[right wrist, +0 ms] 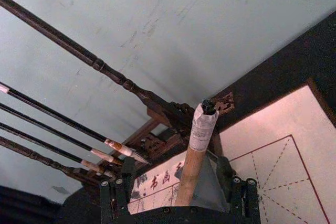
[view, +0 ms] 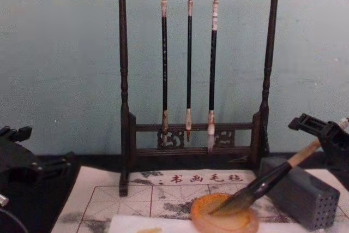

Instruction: Pick up the brush from the inkstone, write on the paper, then place the brush back to its original position.

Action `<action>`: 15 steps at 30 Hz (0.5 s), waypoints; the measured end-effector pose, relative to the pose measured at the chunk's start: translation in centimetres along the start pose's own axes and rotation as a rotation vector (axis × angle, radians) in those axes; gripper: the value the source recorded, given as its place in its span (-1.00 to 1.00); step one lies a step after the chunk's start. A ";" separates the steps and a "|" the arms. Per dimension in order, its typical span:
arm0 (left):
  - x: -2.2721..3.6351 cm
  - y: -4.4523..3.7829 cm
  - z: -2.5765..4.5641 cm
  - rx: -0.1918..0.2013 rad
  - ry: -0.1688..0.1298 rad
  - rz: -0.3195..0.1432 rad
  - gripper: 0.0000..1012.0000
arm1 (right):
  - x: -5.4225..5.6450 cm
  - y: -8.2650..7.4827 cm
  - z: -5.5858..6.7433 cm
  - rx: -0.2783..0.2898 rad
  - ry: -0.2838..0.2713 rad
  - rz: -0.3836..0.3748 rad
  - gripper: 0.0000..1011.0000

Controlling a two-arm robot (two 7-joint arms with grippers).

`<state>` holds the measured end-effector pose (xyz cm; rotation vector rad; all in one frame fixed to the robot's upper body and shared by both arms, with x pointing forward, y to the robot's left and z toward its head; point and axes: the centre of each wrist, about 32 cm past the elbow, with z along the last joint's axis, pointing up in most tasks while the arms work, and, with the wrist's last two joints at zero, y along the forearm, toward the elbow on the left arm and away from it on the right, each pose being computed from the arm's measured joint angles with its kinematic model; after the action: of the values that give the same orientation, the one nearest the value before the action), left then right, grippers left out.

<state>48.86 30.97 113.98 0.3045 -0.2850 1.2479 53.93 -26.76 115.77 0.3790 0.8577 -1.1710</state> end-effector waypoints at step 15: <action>0.00 0.00 0.00 0.000 0.000 0.000 0.98 | 0.0 0.0 0.0 0.001 0.002 0.002 0.84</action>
<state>48.86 30.97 113.98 0.3045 -0.2851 1.2479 53.90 -26.77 115.79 0.3818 0.8577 -1.1693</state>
